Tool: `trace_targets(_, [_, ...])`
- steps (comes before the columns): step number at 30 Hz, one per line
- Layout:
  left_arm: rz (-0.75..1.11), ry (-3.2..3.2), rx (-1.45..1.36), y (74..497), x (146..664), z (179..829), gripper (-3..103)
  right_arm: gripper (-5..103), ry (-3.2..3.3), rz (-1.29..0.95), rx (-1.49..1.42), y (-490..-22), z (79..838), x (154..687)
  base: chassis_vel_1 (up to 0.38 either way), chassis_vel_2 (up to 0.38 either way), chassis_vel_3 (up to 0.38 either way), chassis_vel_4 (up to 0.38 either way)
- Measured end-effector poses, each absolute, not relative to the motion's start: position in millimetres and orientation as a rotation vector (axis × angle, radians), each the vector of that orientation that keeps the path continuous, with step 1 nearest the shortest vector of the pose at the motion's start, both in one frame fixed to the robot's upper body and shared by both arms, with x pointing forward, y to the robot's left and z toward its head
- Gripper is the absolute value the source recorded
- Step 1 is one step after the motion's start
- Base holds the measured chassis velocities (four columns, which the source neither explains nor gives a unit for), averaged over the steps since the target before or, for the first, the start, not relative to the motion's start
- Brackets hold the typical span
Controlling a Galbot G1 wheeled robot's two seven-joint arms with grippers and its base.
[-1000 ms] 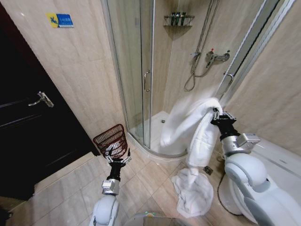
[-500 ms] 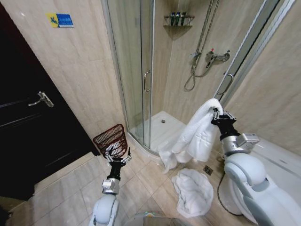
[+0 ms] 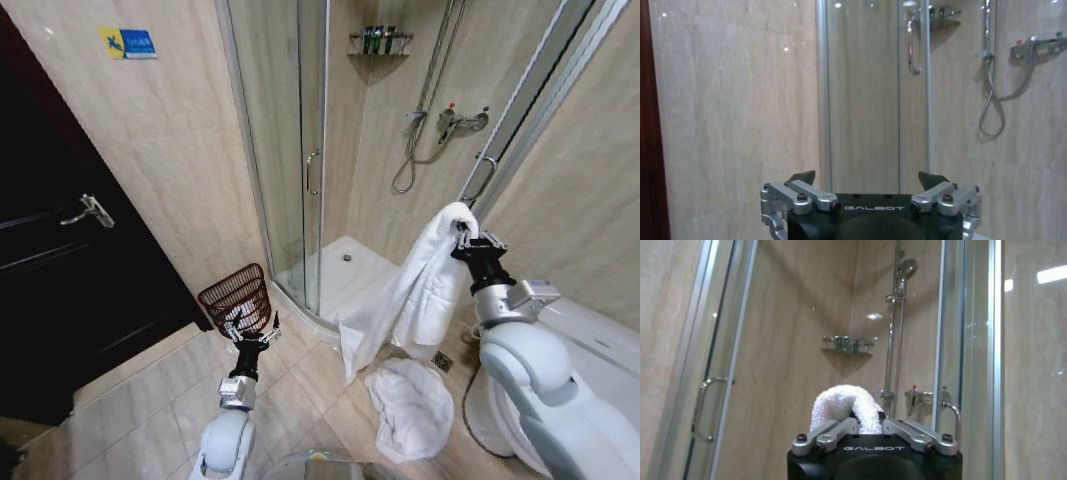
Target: Discard the used towel into the hamper.
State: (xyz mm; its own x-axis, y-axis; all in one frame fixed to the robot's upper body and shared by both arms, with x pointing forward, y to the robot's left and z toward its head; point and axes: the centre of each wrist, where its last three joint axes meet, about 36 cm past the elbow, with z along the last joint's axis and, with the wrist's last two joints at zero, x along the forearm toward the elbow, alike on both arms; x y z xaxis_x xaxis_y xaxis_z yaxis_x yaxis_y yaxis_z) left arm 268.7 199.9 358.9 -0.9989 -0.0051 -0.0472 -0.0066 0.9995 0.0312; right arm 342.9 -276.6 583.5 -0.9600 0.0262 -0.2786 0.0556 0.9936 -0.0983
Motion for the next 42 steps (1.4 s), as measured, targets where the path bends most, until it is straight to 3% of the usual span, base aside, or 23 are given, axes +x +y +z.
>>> trace_targets(20, [0.036, 3.123, -0.009, 198, 266, 363, 100, 4, 2.858, -0.148, 0.014, -264, 584, 316, 0.012, 0.008, 0.011, 0.011])
trace_targets(42, [0.057, 3.107, 0.014, 196, 264, 361, 100, 4, 2.842, -0.15, 0.01, -265, 588, 314, 0.111, 0.109, 0.104, 0.105])
